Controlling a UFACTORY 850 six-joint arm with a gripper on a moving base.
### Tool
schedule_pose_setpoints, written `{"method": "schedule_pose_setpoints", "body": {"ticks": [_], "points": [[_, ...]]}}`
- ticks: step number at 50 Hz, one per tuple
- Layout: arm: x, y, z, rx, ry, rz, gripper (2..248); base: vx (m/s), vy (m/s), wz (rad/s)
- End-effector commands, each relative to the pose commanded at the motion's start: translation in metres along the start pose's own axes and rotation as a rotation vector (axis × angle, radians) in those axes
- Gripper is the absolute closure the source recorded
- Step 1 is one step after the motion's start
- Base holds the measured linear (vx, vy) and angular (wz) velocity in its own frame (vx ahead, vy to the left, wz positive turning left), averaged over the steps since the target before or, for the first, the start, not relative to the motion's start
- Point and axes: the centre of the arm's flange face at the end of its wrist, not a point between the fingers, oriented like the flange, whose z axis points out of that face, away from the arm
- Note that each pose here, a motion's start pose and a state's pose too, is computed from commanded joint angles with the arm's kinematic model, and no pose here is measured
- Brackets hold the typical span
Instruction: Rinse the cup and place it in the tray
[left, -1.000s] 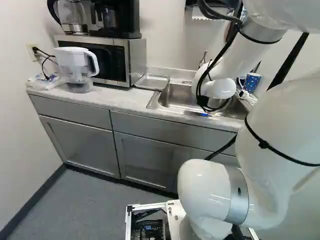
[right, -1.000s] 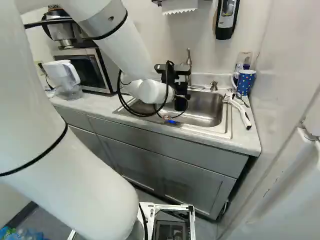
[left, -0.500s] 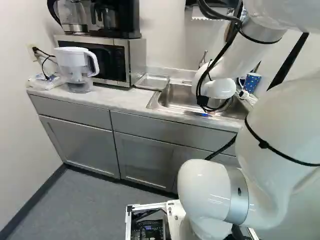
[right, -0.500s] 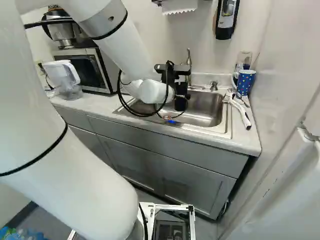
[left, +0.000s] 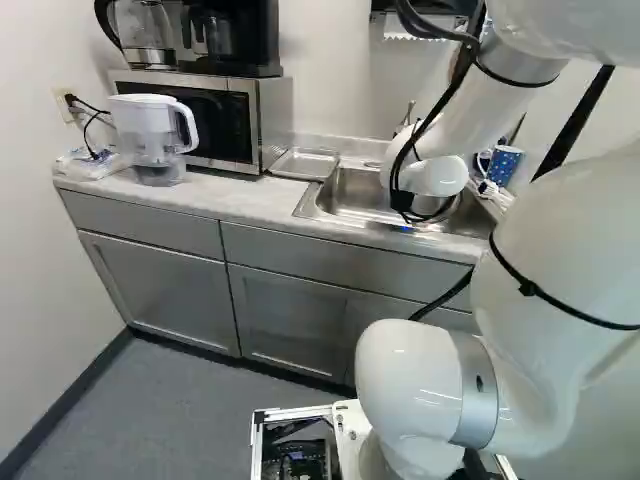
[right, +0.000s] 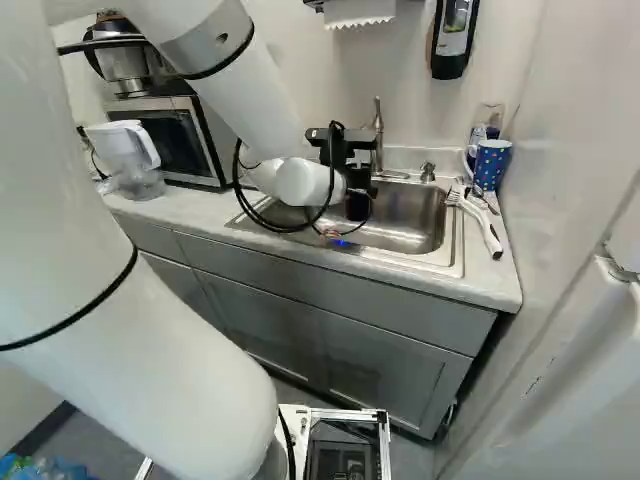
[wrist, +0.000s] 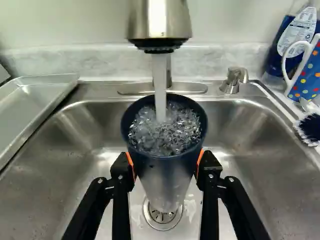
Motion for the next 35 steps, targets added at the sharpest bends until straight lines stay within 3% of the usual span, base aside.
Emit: {"method": "schedule_pose_setpoints", "body": {"ticks": [35], "points": [[-0.003,-0.051,-0.007,0.109,0.001,-0.052,125,0.000,0.000,0.000]]}}
